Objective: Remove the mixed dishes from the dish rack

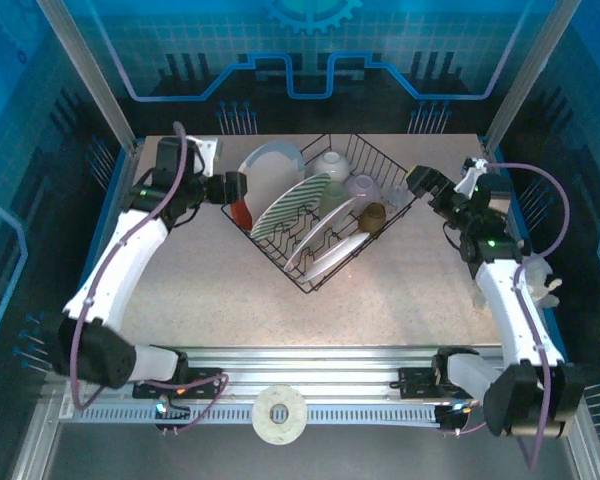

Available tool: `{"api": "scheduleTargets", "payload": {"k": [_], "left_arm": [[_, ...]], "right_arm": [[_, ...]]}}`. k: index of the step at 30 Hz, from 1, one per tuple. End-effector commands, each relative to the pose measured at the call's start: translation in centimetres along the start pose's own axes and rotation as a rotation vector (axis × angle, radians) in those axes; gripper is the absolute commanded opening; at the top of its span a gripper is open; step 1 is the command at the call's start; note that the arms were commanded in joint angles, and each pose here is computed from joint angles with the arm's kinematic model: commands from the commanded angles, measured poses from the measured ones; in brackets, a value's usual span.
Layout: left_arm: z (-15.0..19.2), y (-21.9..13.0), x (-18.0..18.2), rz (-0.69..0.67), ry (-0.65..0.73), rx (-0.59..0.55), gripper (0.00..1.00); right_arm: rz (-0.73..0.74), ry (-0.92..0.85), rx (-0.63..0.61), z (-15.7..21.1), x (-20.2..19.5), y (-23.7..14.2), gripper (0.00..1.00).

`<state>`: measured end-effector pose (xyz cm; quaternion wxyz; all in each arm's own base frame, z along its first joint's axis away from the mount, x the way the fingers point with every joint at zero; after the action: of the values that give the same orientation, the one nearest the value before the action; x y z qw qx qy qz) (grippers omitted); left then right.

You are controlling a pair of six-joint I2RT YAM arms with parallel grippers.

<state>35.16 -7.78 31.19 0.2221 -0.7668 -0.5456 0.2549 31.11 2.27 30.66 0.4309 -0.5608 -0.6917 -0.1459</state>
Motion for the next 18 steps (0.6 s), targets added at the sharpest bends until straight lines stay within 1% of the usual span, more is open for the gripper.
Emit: {"api": "scheduleTargets", "payload": {"k": [1,4,12,18], "left_arm": [[-2.0,1.7,0.5,0.017,0.119,-0.023,0.70],[-2.6,3.1,0.8,0.016,0.121,0.007,0.62],[-2.6,6.1,2.1,-0.042,0.105,0.071,0.51],[-2.5,7.2,1.9,-0.005,0.079,0.083,0.42]], "right_arm": [[-0.003,-0.031,0.050,1.9,-0.2,-1.8,1.00],[-0.035,-0.053,0.057,2.6,0.6,-3.4,1.00],[-0.095,-0.078,0.083,4.0,1.8,-6.2,1.00],[-0.130,-0.076,0.089,4.6,2.2,-7.2,1.00]]}}
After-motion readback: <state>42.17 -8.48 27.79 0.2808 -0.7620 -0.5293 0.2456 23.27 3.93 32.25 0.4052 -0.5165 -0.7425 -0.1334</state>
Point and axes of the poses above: each hand's point on the last joint's axis, 136 mm out from that joint toward the fingers, its own y axis out along the fingers, its own x axis along the line the jaws close on, z = x × y, the point moved 6 cm from there along -y, back along the fingers, and after that the axes turned 7 degrees about y, right-handed, at the moved point
